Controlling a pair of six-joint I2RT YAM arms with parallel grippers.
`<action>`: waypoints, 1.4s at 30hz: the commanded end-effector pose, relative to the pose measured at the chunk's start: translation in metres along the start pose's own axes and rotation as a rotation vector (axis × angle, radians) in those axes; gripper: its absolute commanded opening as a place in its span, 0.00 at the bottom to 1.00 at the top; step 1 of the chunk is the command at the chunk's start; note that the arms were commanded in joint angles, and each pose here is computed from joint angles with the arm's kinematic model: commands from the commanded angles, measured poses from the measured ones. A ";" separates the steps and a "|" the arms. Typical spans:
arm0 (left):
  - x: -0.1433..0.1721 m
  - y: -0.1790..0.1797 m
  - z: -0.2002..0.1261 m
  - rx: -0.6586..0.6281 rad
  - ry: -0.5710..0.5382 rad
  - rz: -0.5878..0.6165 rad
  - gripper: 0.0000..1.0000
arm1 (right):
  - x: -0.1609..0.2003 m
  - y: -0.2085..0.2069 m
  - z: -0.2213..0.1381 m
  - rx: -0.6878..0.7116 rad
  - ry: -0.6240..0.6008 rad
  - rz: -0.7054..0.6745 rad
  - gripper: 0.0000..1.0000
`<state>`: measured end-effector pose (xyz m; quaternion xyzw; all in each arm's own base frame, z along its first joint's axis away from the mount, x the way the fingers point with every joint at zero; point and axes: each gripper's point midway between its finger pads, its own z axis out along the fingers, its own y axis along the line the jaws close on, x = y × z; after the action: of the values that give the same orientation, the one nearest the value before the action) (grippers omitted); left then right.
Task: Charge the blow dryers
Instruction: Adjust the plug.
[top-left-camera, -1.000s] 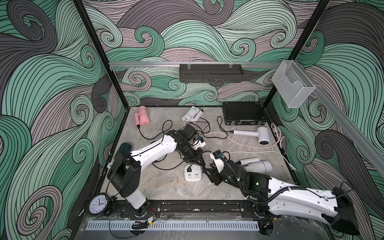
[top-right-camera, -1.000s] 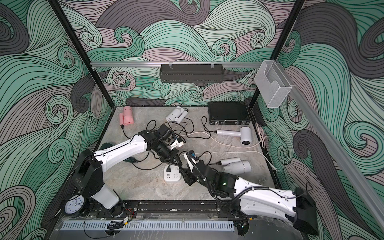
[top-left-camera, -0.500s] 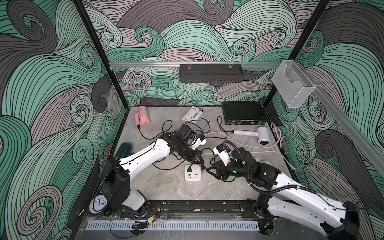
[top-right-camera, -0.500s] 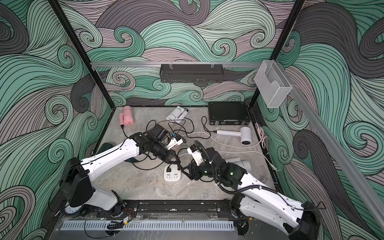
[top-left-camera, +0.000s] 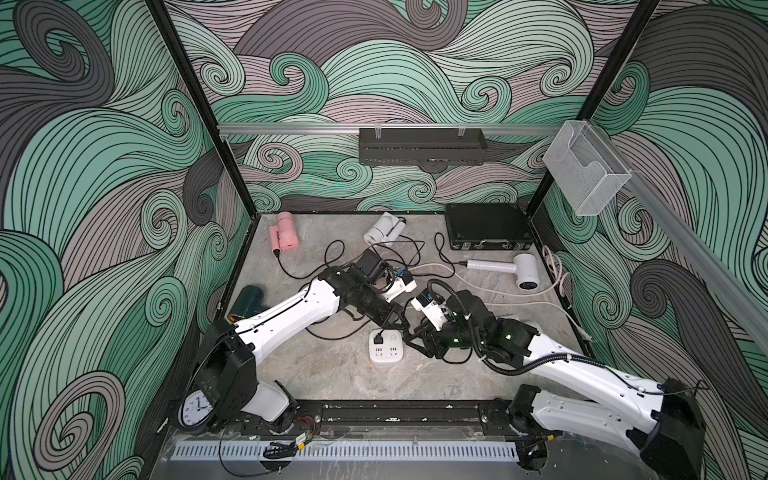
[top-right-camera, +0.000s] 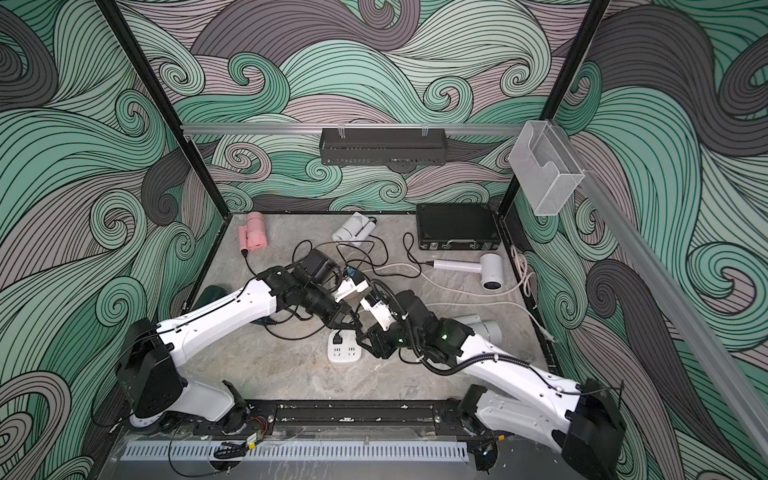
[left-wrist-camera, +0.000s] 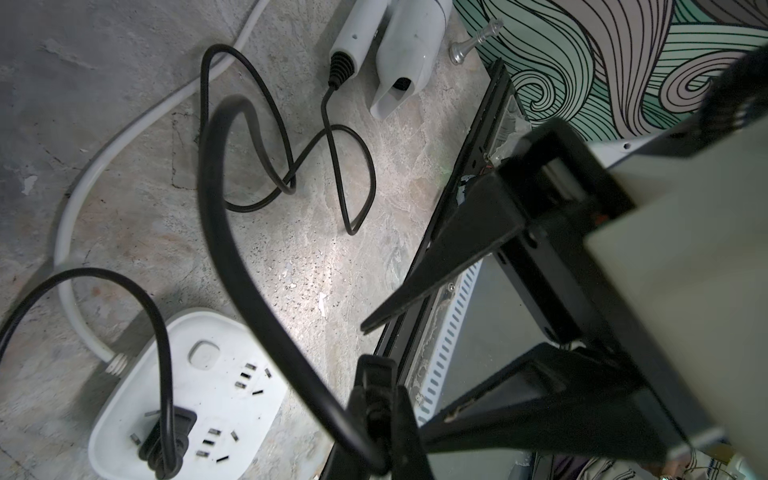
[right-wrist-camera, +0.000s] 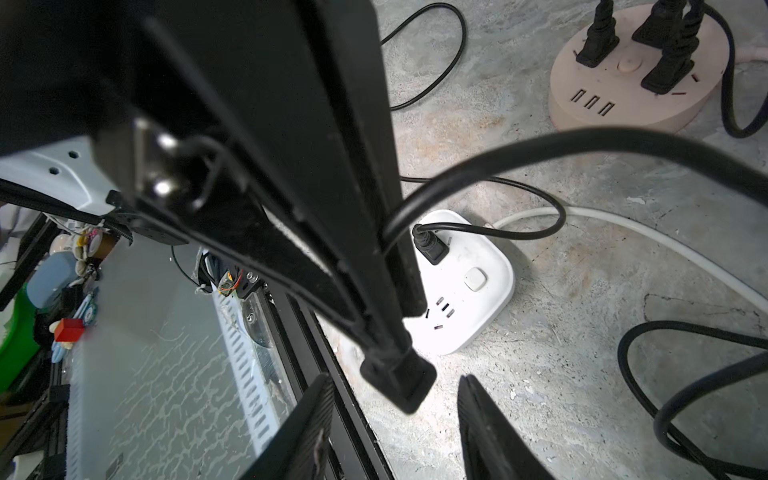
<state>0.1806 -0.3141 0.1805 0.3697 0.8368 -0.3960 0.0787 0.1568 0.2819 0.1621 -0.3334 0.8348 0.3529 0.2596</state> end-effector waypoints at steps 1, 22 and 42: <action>-0.004 -0.015 -0.001 0.049 0.007 0.055 0.00 | -0.021 0.005 -0.001 -0.012 -0.056 -0.066 0.47; 0.002 -0.008 0.010 0.016 0.074 -0.006 0.03 | -0.010 -0.003 0.023 -0.015 0.025 -0.120 0.02; -0.025 -0.010 0.011 0.156 0.034 -0.269 0.23 | -0.013 -0.020 0.014 0.184 -0.075 -0.224 0.01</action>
<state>0.1885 -0.3268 0.1726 0.2767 0.8618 -0.4251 -0.0027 0.1705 0.2858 0.1489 -0.3825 0.8202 0.2856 0.3152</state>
